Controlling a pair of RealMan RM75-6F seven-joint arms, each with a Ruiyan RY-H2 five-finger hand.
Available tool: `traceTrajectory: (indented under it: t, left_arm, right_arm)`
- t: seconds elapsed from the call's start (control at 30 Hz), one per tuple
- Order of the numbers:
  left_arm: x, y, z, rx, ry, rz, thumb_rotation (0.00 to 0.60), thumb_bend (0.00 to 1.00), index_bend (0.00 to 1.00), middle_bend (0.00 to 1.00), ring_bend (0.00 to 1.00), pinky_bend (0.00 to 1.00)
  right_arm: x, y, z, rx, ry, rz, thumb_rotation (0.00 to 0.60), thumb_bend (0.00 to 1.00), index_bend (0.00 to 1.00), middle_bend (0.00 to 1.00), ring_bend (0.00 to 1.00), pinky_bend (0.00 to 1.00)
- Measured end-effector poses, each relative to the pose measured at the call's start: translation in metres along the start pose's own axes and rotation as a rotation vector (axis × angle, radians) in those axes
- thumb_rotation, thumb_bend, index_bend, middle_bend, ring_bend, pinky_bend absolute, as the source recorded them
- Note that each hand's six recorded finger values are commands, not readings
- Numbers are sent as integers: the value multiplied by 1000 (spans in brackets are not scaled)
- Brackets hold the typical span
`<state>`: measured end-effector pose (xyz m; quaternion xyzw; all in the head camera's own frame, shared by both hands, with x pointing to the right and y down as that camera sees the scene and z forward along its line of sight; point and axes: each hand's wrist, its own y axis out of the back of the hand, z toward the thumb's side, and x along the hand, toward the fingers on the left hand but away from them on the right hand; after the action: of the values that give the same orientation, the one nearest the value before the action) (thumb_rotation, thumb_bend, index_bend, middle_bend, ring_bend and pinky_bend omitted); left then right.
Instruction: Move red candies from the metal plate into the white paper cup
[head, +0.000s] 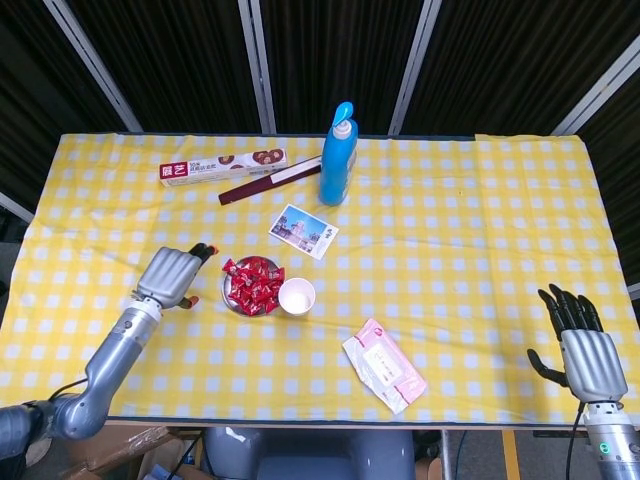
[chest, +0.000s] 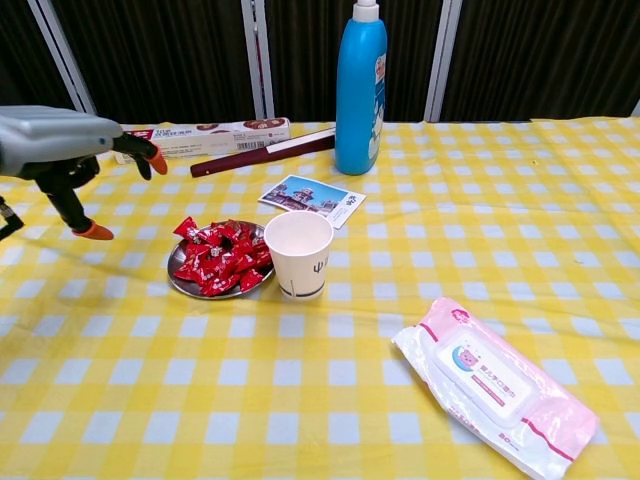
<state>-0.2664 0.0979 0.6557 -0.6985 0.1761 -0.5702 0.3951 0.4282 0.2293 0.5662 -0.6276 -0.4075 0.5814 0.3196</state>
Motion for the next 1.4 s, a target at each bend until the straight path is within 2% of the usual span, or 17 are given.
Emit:
traceTrajectory:
  t: [0.27,0.57,0.93,1.4]
  left_arm:
    - [30,-9,31,31,-21,-58,600,243,197,200,809,878]
    - [44,-24,50,63,-33,-102,600,243,163,156,809,878]
    - [55,-33,62,66,-23,-110,600,243,169,157,809,878]
    - [60,-39,74,76,-30,-113,600,264,256,237,815,882]
  right_arm:
    - [-1,0,0,-22,0,7,600,387,0,0,0,0]
    - [0,0,0,-30,-3,13,600,388,0,0,0,0]
    - [0,1,0,-46,-2,24,600,388,0,0,0,0]
    - [0,0,0,-58,-2,28,600,387,0,0,0,0]
